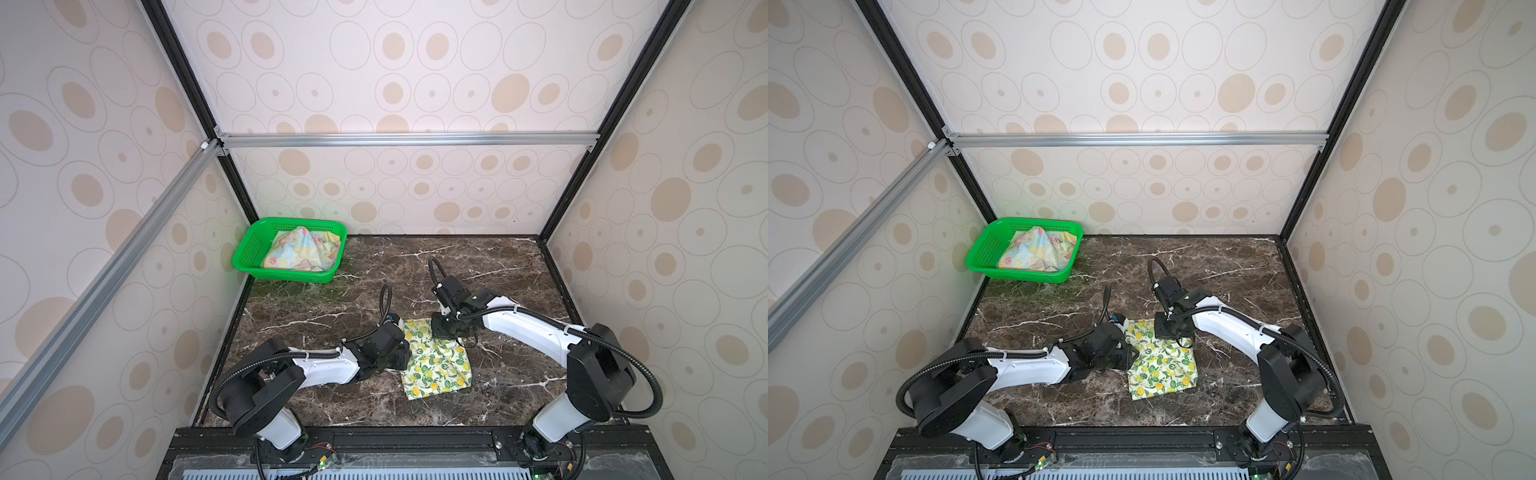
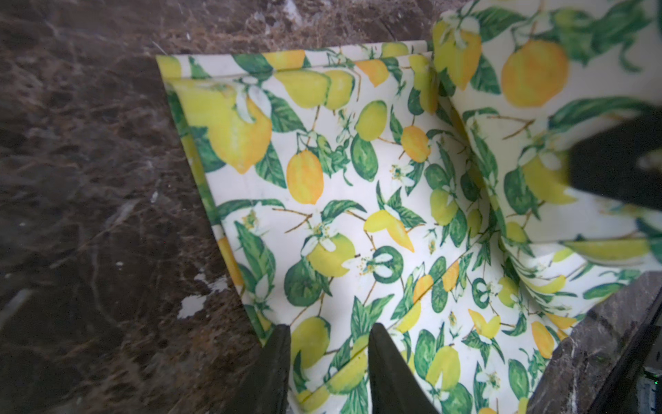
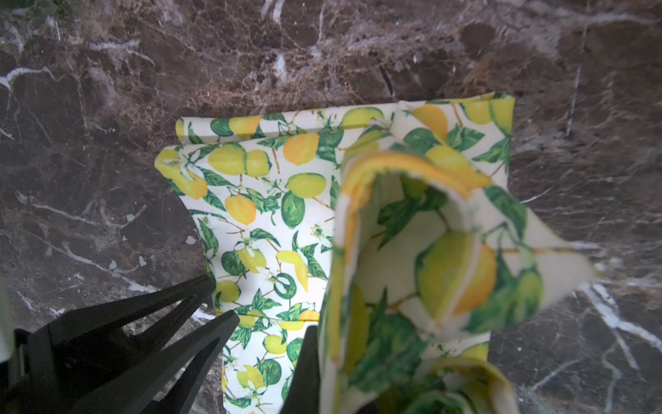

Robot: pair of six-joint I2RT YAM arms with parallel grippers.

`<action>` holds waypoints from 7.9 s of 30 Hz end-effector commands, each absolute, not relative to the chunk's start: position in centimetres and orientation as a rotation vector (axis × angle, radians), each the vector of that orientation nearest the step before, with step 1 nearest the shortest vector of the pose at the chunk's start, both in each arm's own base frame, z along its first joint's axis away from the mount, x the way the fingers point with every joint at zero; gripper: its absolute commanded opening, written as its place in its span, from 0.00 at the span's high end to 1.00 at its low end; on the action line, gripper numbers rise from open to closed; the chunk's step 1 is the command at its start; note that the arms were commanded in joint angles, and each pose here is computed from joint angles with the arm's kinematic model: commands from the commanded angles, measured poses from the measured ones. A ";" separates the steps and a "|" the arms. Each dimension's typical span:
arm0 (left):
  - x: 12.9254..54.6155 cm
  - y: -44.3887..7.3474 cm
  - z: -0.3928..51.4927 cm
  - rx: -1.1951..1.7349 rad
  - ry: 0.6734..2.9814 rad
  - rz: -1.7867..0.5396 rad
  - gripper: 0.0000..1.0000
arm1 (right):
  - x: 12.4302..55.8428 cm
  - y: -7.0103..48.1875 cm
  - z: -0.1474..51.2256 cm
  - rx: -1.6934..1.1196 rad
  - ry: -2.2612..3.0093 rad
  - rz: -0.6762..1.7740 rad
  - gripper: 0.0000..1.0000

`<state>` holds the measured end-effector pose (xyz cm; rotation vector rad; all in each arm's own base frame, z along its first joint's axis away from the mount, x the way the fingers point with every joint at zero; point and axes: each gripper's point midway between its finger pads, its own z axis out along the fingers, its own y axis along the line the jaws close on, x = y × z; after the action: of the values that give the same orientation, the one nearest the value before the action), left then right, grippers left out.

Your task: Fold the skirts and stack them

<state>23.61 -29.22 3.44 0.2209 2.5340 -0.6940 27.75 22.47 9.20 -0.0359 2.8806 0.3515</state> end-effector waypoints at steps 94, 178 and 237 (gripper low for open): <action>23.8 -31.2 1.7 0.186 2.539 -0.676 0.69 | 26.1 25.7 10.1 -0.002 2.852 0.440 0.54; 33.6 -32.6 5.1 0.121 2.363 -0.681 0.69 | 18.5 23.4 10.6 -0.242 2.803 0.654 0.83; 32.1 -33.0 10.1 0.066 2.300 -0.896 0.68 | 28.5 17.2 8.6 0.090 2.766 0.527 1.00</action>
<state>34.06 -32.26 11.77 0.0826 2.2383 -0.8238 27.64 19.10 10.16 0.0763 2.7460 0.6132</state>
